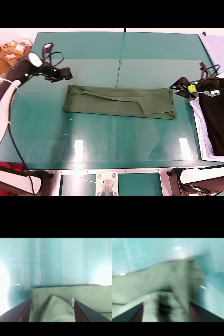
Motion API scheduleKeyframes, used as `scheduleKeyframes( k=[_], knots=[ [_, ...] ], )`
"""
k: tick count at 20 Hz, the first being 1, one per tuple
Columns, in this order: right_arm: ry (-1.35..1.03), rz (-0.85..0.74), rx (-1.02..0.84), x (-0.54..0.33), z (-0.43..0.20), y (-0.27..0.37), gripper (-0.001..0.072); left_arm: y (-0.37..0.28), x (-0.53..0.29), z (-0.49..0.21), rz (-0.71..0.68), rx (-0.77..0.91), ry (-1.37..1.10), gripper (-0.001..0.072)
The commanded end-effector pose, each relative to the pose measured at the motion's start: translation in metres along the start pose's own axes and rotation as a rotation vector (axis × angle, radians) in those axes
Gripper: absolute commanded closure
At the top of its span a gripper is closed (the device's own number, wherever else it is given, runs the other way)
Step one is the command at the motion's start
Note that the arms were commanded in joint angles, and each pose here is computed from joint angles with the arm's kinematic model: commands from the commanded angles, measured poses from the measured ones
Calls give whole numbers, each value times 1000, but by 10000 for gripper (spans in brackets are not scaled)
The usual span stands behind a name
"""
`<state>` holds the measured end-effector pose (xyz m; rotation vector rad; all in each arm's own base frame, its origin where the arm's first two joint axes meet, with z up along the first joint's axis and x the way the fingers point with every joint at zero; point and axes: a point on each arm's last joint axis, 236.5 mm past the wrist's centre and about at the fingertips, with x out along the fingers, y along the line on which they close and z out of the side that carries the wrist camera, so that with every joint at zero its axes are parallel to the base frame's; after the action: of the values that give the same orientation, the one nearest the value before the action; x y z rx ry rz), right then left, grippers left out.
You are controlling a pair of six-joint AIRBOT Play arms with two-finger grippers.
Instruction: Fold the shirts.
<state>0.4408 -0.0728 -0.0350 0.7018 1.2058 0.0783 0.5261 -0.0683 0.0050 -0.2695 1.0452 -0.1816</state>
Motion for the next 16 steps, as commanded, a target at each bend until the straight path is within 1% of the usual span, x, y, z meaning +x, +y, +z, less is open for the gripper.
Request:
scheduleKeyframes(
  k=[1, 2, 3, 6, 10, 16],
  knots=[
    [84, 11, -38, -10, -13, -29, 67, 14, -13, 0, 9, -36, 39, 123],
    [124, 32, -41, -3, -21, -33, 58, 13, -14, 0, 6, -37, 39, 123],
    [164, 74, -41, 6, -29, -31, 11, 11, -13, 0, 0, -39, 39, 124],
    [243, 202, -64, 28, -44, -21, 11, 8, -13, 0, -12, -46, 38, 124],
    [262, 229, -116, 31, -50, -27, 11, 8, -13, 0, -12, -45, 40, 124],
    [259, 259, -74, 3, -46, -44, 11, 8, -13, -4, -13, -38, 58, 124]
  ],
)
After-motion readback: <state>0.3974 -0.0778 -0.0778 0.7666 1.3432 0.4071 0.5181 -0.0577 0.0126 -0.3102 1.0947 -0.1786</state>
